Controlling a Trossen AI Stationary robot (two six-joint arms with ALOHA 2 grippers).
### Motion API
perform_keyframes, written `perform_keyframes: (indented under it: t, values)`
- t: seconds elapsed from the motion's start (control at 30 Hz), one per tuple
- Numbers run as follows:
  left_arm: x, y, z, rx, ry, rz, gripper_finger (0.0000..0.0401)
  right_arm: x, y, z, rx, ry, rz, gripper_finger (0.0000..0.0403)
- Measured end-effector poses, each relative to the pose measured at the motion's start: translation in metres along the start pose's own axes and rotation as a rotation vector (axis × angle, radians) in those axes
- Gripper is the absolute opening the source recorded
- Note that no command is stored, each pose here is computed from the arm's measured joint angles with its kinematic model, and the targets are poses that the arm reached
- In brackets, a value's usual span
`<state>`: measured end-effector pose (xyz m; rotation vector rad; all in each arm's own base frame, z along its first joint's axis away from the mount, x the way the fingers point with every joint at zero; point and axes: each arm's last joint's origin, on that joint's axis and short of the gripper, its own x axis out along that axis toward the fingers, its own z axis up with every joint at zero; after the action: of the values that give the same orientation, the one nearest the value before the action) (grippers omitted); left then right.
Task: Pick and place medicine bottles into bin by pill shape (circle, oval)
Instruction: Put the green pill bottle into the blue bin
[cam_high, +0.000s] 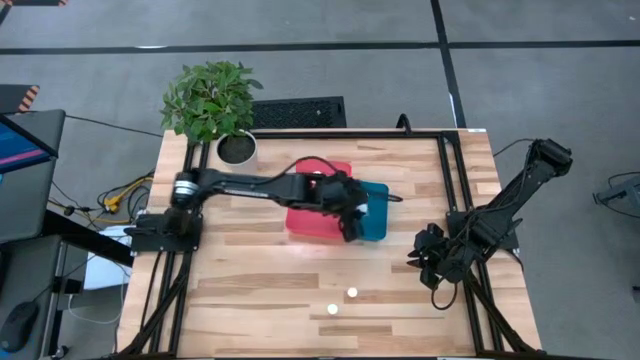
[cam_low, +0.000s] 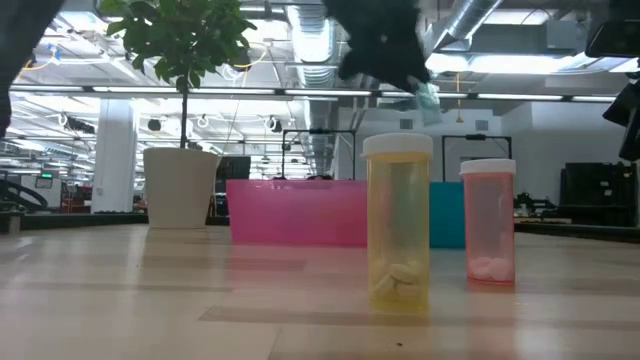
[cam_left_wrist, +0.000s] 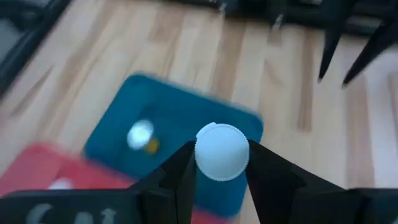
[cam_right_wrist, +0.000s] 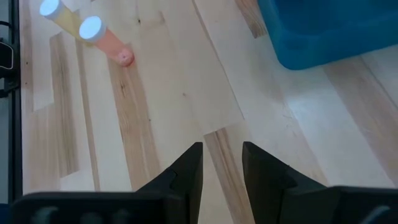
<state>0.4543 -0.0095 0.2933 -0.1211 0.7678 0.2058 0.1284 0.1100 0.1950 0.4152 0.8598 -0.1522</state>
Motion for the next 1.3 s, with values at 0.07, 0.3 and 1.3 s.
perform_keyframes:
  t: [0.07,0.3,1.3]
  values:
    - [0.015,-0.002,0.001,0.027,0.023,0.0,0.0114,0.0,0.0,0.0,-0.002,0.001,-0.003,0.012]
    - [0.061,-0.005,0.0,0.079,0.098,0.056,0.0114,0.0,-0.002,-0.001,-0.01,0.01,-0.017,0.012]
    - [0.113,0.022,-0.034,0.095,0.306,0.087,0.0125,0.0,-0.004,-0.002,-0.017,0.02,-0.033,0.012]
